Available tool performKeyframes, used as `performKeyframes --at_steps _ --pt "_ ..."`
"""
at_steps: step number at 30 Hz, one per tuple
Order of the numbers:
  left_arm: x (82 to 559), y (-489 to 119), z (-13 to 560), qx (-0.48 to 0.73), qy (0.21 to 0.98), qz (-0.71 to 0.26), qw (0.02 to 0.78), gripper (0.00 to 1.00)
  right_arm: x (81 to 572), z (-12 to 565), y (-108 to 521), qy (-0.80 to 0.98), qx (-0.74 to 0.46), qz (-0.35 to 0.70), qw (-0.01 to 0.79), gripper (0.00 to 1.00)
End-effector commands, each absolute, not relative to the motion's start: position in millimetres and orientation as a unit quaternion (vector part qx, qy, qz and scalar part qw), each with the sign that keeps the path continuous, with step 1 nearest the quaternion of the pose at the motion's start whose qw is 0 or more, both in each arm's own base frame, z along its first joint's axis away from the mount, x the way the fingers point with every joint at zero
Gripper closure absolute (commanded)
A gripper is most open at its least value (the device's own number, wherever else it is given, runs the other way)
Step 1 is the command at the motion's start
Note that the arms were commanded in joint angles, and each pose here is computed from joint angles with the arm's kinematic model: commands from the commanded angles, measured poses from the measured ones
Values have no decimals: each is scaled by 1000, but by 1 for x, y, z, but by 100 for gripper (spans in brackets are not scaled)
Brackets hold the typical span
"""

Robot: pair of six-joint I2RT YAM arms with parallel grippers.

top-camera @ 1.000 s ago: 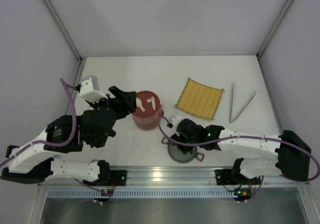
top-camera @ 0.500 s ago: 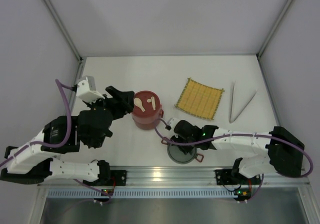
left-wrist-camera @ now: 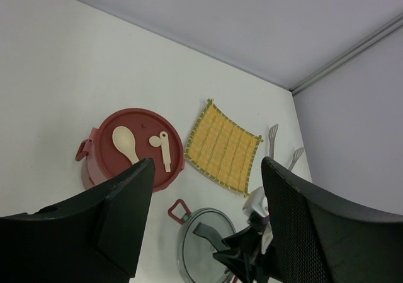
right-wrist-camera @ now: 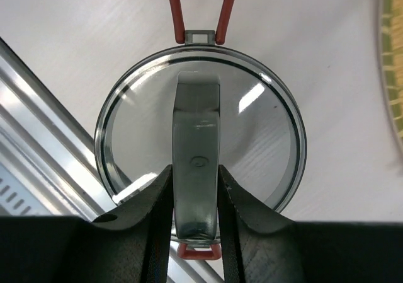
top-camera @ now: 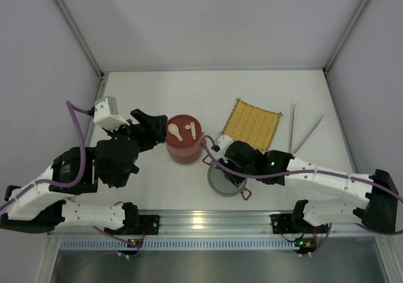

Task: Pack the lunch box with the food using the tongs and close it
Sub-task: Pick up the box lid from the center of the board, then place the box lid in the packing box.

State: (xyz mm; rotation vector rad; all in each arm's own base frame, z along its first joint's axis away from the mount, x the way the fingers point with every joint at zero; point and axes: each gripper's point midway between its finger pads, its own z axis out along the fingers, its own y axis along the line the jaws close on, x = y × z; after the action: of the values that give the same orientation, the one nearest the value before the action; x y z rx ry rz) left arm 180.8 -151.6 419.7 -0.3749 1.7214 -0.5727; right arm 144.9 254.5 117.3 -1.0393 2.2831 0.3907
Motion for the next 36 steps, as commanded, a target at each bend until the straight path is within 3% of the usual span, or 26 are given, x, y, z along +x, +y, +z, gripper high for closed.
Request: performKeyframes --at_steps 1,7,15,20,27,36 --pt "182 -144 423 -165 737 -239 611 26 148 180 249 845 -368 162 353 92" --pt "182 -146 424 -162 737 -242 610 26 160 260 242 809 -364 170 430 94" --pt "182 -152 432 -152 736 -245 612 27 198 375 282 681 -450 159 555 99" --pt "182 -153 434 -147 737 -244 613 27 227 409 315 634 -496 165 570 96" --pt "181 -147 444 -145 733 -249 616 28 274 380 367 617 -574 203 499 99" --pt "178 -136 466 -138 724 -266 621 29 297 349 406 599 -624 222 450 99"
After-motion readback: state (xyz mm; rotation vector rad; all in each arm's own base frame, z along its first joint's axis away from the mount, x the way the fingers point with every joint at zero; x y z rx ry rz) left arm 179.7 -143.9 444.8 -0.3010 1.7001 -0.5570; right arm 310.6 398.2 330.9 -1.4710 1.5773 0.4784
